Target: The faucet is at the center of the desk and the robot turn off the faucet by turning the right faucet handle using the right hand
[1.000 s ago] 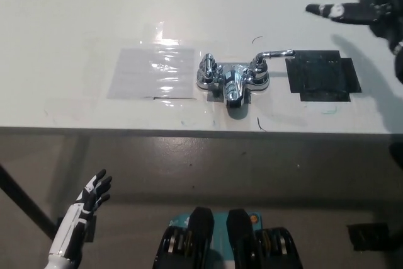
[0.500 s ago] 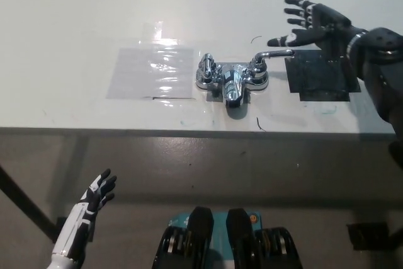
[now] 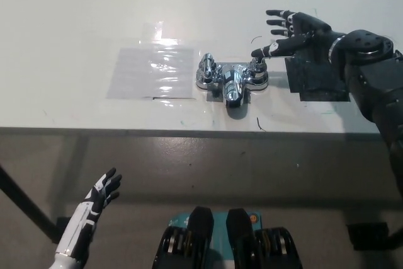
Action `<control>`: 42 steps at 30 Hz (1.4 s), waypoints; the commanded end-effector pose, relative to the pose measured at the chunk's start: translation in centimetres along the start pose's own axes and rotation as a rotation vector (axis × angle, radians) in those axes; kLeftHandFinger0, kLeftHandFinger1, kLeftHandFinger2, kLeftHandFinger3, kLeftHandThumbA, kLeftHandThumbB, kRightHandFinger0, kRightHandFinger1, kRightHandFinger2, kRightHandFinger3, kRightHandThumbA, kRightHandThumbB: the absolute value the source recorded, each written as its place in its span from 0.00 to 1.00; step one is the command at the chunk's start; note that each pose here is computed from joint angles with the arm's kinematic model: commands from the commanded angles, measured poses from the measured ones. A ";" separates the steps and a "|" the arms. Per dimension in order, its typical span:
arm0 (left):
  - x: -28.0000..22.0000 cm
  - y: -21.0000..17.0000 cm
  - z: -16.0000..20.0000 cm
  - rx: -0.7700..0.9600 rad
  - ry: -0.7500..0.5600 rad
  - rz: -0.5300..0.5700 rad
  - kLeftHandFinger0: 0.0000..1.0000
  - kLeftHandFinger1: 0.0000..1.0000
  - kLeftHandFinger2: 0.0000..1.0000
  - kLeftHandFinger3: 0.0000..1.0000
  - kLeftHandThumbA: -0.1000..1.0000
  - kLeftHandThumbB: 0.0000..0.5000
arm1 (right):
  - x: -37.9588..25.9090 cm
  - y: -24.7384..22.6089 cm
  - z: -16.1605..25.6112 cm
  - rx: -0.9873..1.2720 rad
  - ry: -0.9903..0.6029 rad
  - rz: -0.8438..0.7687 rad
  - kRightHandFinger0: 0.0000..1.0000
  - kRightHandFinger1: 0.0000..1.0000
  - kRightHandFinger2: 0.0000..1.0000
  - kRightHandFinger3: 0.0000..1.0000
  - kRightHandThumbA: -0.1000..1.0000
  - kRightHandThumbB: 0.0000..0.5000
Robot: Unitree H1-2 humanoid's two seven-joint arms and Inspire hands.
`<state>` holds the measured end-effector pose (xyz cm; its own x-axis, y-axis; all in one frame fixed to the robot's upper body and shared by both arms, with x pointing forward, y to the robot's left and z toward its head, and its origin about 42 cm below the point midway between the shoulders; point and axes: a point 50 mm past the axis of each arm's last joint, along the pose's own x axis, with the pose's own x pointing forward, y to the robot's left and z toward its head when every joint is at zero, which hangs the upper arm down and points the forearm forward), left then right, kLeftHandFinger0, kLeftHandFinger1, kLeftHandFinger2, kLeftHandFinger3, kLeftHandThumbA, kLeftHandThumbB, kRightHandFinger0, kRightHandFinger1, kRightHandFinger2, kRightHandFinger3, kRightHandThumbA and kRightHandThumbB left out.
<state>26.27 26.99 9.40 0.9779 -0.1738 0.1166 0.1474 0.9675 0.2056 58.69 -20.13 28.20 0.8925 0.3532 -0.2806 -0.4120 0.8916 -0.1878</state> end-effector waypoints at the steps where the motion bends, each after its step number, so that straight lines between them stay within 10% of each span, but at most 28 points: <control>1: 0.7 0.2 1.6 0.025 -0.082 -0.031 1.00 1.00 1.00 1.00 1.00 0.87 | 0.1 -0.2 4.2 -0.076 -0.074 -0.006 1.00 1.00 1.00 1.00 1.00 0.91; 42: 1.5 0.8 2.1 0.042 -0.090 -0.032 1.00 1.00 1.00 1.00 1.00 0.93 | 1.1 6.3 0.4 0.113 -0.141 0.343 1.00 1.00 1.00 1.00 1.00 0.96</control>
<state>26.99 26.78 10.48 0.9686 -0.1973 0.1511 0.1620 0.9624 0.2181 57.30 -18.90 24.86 0.8117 0.5106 -0.2836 -0.5402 0.8409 -0.0320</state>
